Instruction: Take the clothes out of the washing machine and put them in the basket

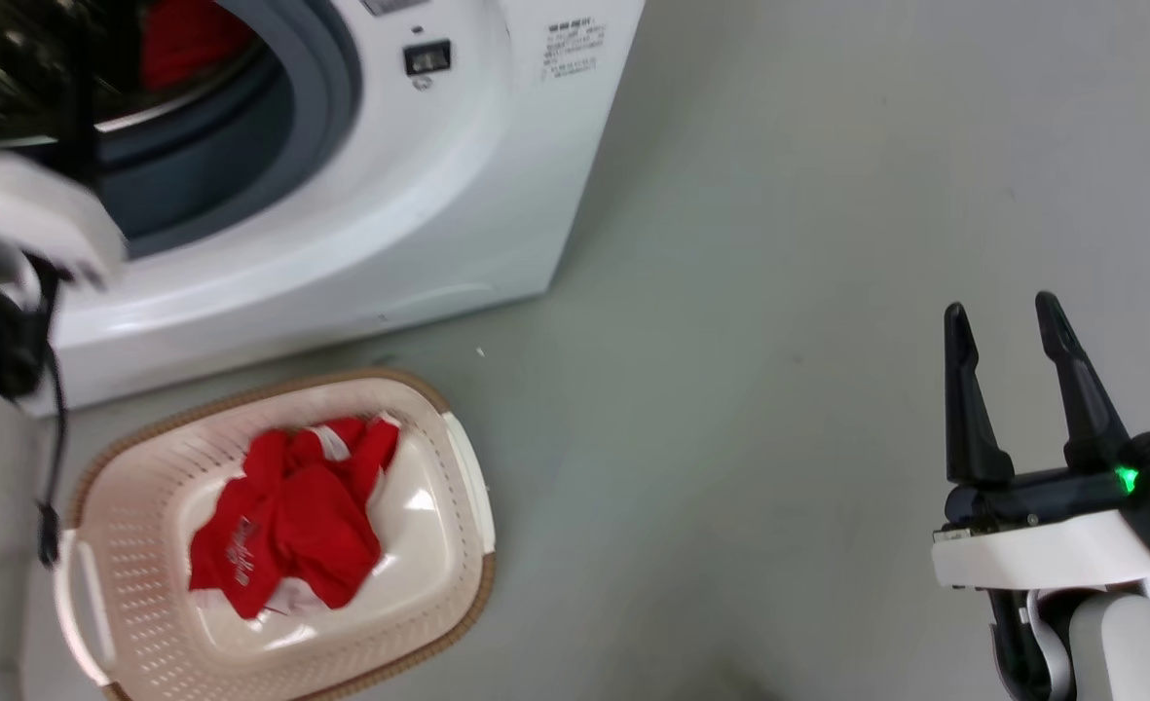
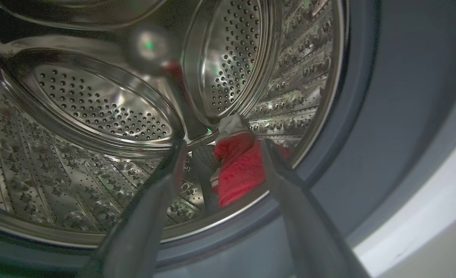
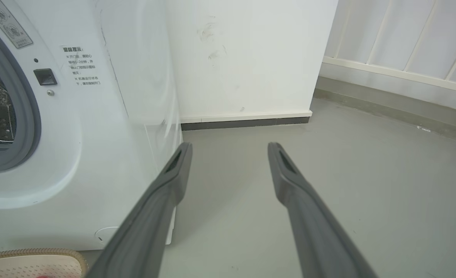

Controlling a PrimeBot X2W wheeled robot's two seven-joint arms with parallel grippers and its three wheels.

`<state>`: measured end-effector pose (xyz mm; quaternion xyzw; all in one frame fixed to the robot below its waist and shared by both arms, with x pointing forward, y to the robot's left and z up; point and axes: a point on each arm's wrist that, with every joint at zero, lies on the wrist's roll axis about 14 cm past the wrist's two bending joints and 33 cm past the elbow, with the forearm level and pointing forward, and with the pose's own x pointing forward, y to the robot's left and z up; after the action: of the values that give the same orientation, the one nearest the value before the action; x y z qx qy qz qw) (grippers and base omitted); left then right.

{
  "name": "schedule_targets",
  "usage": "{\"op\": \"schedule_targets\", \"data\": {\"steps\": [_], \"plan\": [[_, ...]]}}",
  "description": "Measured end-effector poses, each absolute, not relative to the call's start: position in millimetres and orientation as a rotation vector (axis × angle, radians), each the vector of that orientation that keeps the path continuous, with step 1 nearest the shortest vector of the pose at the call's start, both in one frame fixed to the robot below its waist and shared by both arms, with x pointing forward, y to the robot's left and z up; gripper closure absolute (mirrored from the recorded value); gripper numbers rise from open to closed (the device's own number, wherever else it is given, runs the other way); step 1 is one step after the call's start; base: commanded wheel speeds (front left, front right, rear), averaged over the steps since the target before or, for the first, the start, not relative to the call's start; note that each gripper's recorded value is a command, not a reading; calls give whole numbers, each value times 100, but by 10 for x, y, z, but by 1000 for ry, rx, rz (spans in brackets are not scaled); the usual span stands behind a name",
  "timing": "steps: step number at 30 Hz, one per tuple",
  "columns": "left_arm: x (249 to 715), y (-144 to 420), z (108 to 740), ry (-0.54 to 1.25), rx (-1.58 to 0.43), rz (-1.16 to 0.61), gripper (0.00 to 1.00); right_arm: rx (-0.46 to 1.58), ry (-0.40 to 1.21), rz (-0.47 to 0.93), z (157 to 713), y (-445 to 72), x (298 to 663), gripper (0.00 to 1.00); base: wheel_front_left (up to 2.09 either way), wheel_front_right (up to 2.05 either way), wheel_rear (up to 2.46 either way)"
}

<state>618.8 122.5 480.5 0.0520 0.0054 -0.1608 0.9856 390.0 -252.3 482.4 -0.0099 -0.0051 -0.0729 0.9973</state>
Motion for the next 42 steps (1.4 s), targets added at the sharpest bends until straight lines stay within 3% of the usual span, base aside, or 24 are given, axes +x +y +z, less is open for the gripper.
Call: {"op": "schedule_targets", "data": {"steps": [8, 18, 30, 38, 39, 40, 41, 42], "plan": [[7052, 1225, 4419, 170, 232, -325, 0, -22, 93, -182, 4444, -2649, 4009, 0, 0, 0, 0], [7725, 1047, 3796, 405, 122, -304, 0, -33, 199, -225, 4101, -2773, 3993, 0, 0, 0, 0], [7770, 1003, 3055, 681, 102, -281, 0, -33, 277, -234, 3867, -2765, 3919, 0, 0, 0, 0], [7706, 1091, 2857, 759, 129, -279, 0, -28, 284, -215, 3808, -2706, 3964, 0, 7, 7, 7], [7695, 1098, 2835, 770, 130, -279, 6, -28, 284, -212, 3806, -2697, 3969, 0, 3, 3, 3], [7684, 1095, 2817, 780, 129, -282, 83, -28, 284, -210, 3802, -2691, 3973, 0, 2, 2, 2], [7681, 1076, 2810, 782, 127, -289, 100, -28, 284, -208, 3798, -2686, 3978, 0, 0, 0, 0], [7671, 1049, 2801, 785, 132, -300, 100, -28, 286, -207, 3790, -2683, 3982, 0, 0, 0, 0]]}}
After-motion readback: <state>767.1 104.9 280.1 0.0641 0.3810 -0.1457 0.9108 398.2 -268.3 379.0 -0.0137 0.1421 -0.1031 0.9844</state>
